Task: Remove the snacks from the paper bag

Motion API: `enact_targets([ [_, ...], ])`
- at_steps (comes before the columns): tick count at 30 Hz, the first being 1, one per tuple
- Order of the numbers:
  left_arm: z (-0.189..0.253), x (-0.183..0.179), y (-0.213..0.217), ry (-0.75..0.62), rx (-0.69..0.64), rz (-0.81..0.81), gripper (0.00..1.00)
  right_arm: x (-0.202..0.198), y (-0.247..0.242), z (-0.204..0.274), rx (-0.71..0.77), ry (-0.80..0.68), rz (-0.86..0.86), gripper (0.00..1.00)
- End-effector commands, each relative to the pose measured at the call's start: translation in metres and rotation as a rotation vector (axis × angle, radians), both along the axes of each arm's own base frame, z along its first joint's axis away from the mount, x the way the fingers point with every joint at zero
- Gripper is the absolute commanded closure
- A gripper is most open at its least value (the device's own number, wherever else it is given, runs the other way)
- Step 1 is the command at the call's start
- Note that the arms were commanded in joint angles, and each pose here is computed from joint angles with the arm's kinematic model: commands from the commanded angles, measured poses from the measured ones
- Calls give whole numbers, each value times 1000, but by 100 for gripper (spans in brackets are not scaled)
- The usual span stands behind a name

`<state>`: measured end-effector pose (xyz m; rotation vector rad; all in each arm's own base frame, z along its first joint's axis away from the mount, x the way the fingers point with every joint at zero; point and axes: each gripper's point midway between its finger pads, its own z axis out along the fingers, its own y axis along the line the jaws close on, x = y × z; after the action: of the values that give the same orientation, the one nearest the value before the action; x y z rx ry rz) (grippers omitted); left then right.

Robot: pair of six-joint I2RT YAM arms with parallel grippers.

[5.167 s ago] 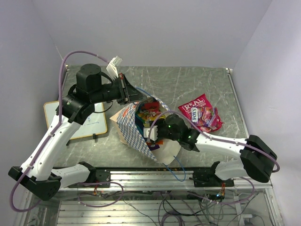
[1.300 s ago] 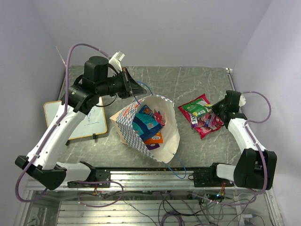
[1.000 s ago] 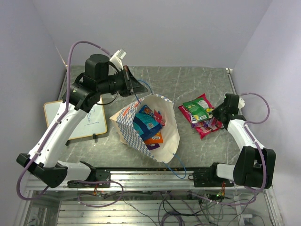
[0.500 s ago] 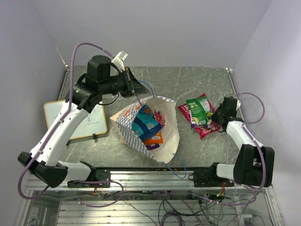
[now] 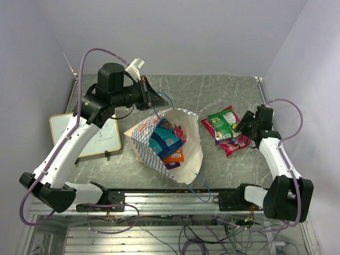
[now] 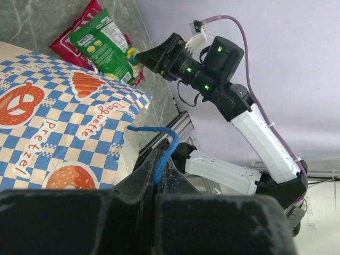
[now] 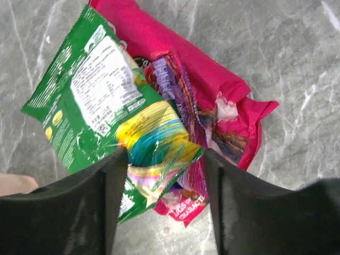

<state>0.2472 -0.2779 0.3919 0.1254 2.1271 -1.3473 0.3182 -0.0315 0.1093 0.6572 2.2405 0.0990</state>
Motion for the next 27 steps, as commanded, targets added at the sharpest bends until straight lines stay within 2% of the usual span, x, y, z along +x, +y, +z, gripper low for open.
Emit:
enact_targets([
  [1, 14, -9, -1, -44, -20, -57, 93, -3, 9, 26, 5, -31, 84, 37],
  [5, 10, -14, -2, -36, -17, -93, 93, -10, 19, 44, 8, -59, 156, 32],
  [7, 8, -15, -2, -38, 0, -111, 93, -10, 32, 59, 19, -110, 248, 32],
  [16, 3, -24, 3, -56, 62, -168, 93, -22, 160, 164, 89, -480, 747, 29],
  [22, 3, -32, 4, -54, 15, -171, 93, -68, 254, 208, 163, -622, 1077, 32],
  [27, 6, -30, 9, -61, -1, -117, 93, -110, 292, 234, 132, -795, 1254, 32],
])
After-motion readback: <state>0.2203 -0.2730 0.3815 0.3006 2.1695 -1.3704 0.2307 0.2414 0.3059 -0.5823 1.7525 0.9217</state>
